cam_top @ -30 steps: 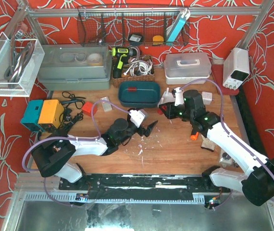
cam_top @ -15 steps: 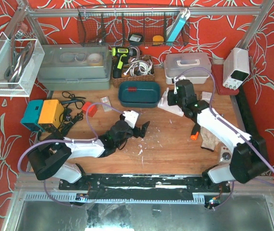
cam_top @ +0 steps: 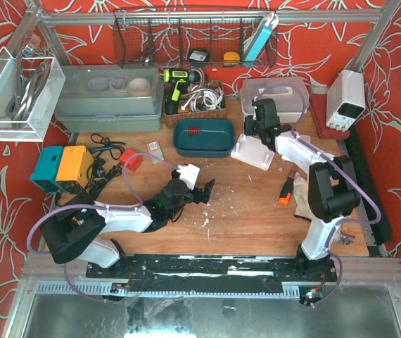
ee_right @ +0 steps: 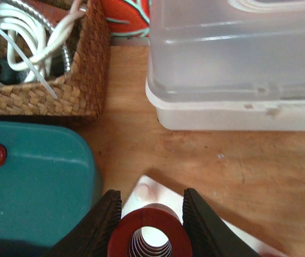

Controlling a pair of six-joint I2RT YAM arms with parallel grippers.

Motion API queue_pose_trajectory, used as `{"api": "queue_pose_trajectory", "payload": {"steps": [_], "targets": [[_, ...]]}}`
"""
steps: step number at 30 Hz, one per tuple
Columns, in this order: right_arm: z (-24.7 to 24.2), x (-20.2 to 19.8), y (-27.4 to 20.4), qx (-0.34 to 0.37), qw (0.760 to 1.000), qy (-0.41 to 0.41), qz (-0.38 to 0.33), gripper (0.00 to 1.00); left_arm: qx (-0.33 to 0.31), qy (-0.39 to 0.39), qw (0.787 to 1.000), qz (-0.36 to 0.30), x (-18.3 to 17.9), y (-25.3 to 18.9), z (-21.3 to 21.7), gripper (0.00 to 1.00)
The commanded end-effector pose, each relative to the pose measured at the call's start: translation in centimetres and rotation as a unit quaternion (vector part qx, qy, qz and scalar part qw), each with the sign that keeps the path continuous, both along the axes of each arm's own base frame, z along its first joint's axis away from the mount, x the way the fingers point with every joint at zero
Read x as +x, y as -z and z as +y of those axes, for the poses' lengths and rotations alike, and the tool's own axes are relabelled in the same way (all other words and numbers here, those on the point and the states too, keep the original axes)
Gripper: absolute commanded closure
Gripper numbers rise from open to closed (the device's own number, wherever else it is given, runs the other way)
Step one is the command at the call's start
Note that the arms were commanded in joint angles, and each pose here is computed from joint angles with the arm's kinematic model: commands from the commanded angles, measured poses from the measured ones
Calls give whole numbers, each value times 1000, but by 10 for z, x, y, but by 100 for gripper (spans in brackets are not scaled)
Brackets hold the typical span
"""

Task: Install the large spring

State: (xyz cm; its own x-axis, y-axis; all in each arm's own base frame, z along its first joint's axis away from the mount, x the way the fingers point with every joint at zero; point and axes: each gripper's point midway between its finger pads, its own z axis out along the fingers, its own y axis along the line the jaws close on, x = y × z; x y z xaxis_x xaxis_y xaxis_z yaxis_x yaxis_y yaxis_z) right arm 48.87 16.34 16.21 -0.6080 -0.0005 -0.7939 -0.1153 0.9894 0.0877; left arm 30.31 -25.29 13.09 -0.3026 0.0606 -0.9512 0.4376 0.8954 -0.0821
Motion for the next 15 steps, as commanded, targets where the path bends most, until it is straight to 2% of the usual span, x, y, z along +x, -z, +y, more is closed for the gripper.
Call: {"api": "queue_pose_trajectory", "payload": {"steps": [1, 15], "targets": [[12, 22, -11, 18, 1000, -7, -14, 100, -21, -9, 1000, -12, 0, -13, 2, 0], [20, 37, 11, 10, 1000, -13, 7, 100, -35, -8, 999, -26, -4, -25, 7, 0]]}}
